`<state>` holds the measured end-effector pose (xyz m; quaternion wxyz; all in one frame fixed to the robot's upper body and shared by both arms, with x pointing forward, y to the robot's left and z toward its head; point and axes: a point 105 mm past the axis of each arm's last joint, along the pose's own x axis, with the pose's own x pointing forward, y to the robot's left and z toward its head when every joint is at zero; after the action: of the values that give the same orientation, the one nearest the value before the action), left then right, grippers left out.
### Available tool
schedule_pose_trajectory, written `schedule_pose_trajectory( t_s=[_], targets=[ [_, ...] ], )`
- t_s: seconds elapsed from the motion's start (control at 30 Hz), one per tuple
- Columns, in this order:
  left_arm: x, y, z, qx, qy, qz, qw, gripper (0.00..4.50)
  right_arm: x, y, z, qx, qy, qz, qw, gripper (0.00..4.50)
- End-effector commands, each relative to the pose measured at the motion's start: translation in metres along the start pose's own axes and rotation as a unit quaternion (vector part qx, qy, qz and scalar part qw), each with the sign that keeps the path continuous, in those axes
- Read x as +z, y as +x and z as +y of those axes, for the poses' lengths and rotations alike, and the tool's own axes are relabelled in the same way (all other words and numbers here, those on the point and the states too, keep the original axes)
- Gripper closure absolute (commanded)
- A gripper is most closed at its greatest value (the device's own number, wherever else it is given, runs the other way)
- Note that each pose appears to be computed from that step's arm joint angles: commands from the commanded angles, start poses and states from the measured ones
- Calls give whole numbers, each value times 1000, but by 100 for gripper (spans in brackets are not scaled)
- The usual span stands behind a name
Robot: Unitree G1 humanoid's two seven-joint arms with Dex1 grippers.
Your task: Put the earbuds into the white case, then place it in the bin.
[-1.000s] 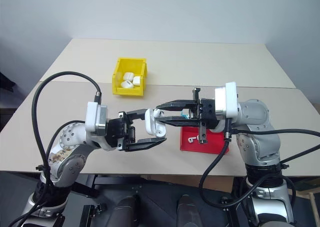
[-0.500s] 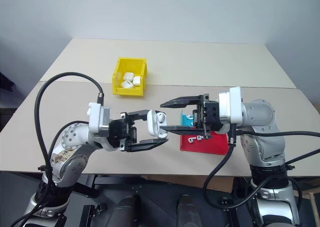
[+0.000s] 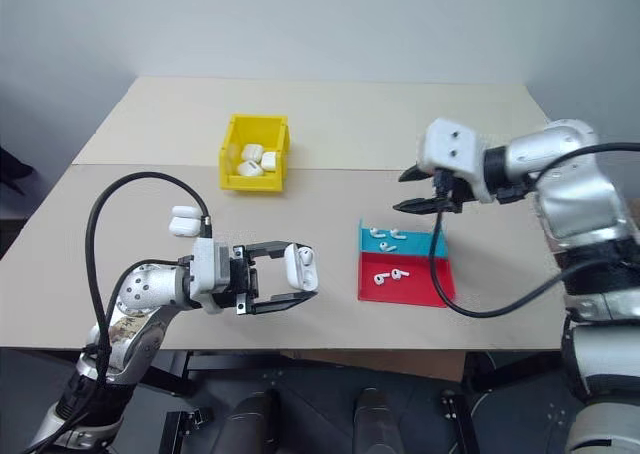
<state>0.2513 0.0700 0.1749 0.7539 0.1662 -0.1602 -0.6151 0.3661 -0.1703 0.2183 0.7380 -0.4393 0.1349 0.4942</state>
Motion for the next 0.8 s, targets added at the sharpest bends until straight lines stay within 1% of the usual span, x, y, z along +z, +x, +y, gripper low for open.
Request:
schedule_pose_trajectory(
  t_s=[0.03,0.1,0.17,0.27,0.57,0.8],
  targets=[
    [3,-2,3,15,19,-1,1000,172,-10,12,-6,13,-28,68,997,181],
    [2,-2,2,16,20,4,1000,172,-18,19,-6,28,-43,102,993,181],
    [0,-2,1,18,20,8,1000,172,-26,28,-12,25,-38,132,990,181],
    [0,-1,0,18,19,9,1000,172,-30,37,-17,32,-32,153,987,181],
    [-1,-3,-3,25,20,9,999,172,-33,47,-20,64,-30,181,981,181],
    [-2,-1,-4,29,17,8,999,172,-35,56,-14,83,-25,184,979,181]
  ],
)
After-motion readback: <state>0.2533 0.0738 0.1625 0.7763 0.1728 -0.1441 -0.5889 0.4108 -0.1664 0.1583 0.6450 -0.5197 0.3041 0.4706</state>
